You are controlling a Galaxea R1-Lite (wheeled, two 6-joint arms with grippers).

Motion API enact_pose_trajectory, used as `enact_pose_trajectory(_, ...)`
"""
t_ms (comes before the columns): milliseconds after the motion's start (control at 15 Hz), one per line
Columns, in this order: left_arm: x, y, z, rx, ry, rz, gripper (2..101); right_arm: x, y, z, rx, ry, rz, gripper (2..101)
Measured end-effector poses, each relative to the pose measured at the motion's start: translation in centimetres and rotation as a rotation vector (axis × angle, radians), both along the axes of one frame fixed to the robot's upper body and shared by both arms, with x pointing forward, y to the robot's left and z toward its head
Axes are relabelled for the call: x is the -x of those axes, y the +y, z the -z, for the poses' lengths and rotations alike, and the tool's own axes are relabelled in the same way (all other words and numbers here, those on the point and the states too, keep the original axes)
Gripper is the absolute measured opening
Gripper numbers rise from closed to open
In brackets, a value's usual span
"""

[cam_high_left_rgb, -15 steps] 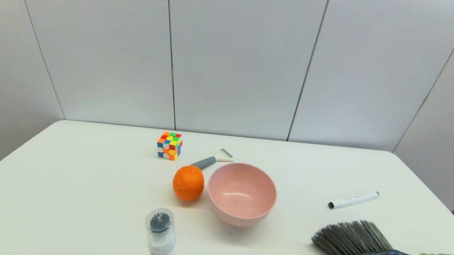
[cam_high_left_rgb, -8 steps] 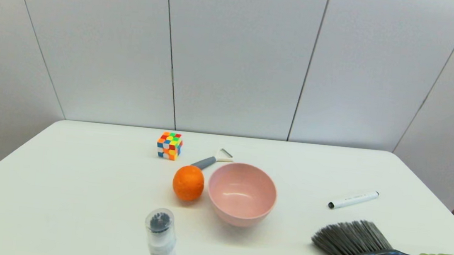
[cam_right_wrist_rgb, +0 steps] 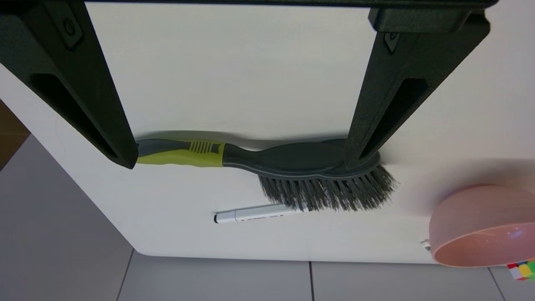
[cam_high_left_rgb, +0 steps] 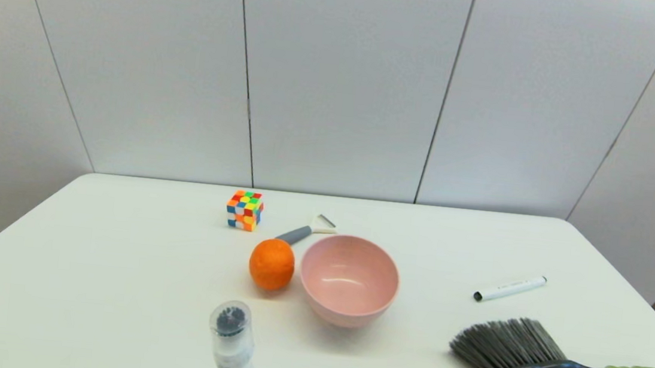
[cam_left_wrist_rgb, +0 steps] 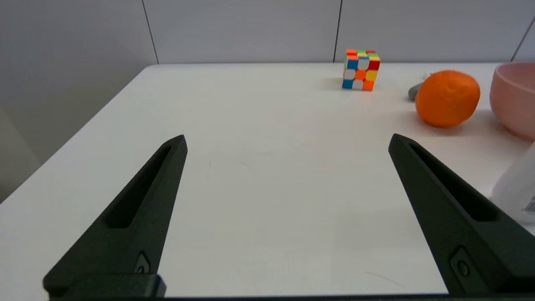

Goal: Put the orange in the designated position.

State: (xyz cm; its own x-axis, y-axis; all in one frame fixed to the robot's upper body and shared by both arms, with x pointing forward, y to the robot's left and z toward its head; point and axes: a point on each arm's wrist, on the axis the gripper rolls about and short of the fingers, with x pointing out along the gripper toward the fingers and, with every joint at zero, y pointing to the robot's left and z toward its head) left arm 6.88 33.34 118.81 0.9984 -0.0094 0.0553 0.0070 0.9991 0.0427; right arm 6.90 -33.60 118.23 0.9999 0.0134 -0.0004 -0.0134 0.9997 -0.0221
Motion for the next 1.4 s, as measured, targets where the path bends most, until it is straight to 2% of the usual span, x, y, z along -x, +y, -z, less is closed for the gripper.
enact_pose_trajectory(133, -0.02, 0.0, 0.61, -0.009, 0.059, -0.003, 97.8, 0.0, 0.0, 0.0, 0.0, 0.0, 0.0, 97.3)
enact_pose_trajectory(467, -0.02, 0.07, 0.52, 0.102, 0.049, -0.028, 97.8, 0.0, 0.0, 0.0, 0.0, 0.0, 0.0, 97.3)
enact_pose_trajectory(1400, -0.02, 0.07, 0.52, 0.104, 0.049, -0.028, 97.8, 0.0, 0.0, 0.0, 0.0, 0.0, 0.0, 97.3)
